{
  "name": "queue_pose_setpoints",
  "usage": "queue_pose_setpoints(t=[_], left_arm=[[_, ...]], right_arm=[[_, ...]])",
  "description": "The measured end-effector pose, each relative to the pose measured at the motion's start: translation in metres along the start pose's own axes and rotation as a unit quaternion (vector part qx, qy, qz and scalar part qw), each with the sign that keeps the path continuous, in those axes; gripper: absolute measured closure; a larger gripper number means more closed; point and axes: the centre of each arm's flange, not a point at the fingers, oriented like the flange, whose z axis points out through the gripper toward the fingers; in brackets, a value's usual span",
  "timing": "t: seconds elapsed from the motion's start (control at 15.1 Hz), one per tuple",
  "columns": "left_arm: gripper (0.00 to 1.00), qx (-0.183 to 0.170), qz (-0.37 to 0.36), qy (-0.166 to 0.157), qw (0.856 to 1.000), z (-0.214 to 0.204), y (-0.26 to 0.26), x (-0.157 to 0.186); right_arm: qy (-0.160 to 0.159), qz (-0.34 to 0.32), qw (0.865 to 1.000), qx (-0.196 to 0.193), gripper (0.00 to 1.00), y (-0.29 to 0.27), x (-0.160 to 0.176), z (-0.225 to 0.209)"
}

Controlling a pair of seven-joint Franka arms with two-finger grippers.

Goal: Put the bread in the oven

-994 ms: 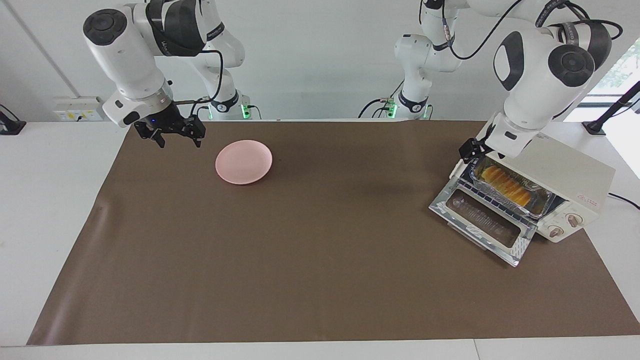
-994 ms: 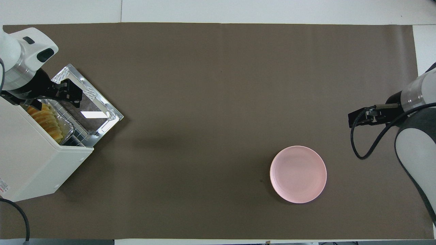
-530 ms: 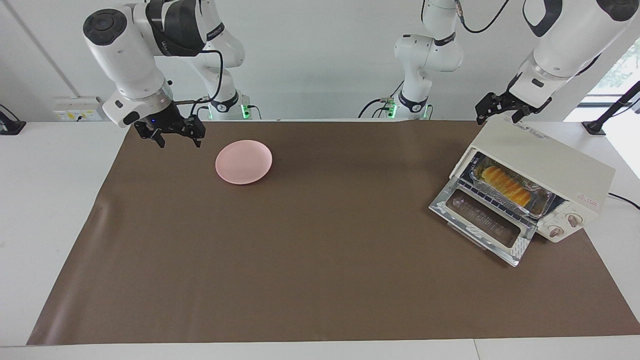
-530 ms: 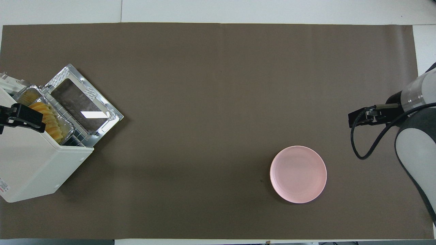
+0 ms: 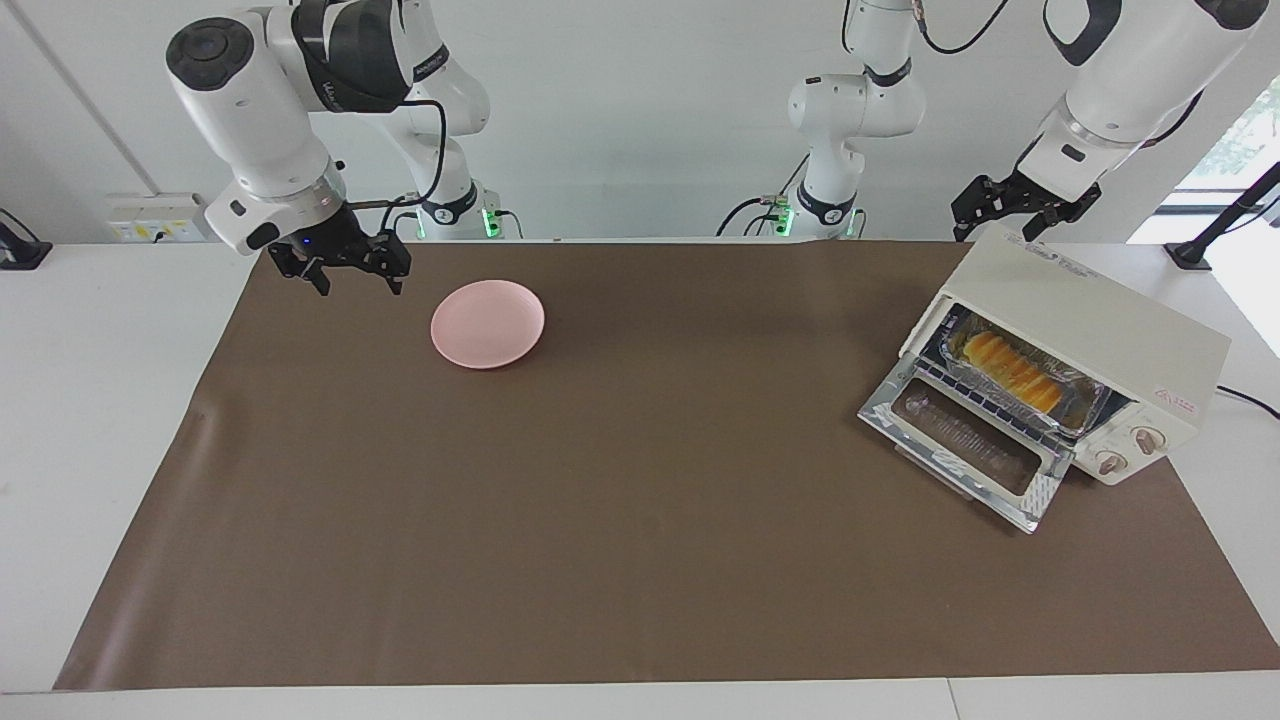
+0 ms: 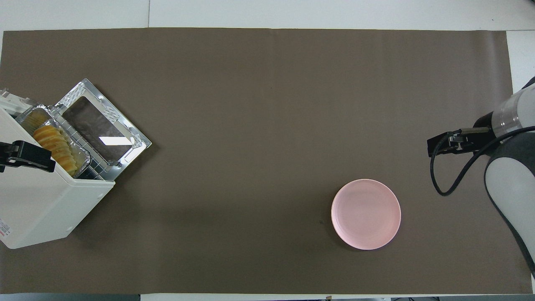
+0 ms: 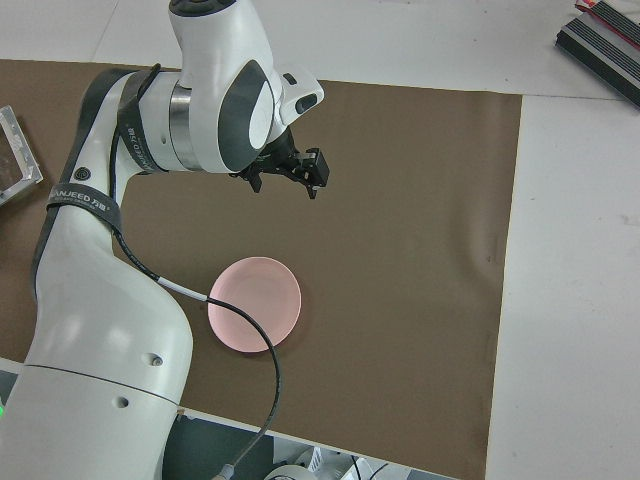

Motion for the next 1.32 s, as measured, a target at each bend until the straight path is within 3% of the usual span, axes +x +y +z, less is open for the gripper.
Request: queue_pose_setpoints(t=[0.33,0.66,1.32], left_arm=[[0.0,0.002,0.014,-0.021,1.0,0.021,0.016,0.019],[0.0,0.003,0.016,0.013,1.0,0.014,0.019,0.026],[0.0,0.005,0.025,0.018,1.0,0.013,0.029,0.027]], right_arm=[[0.0,0.0,1.0,0.0,0.0,0.0,0.0,0.0],[0.0,0.0,1.0,0.0,0.0,0.0,0.0,0.0],[0.0,0.0,1.0,0.0,0.0,0.0,0.0,0.0]])
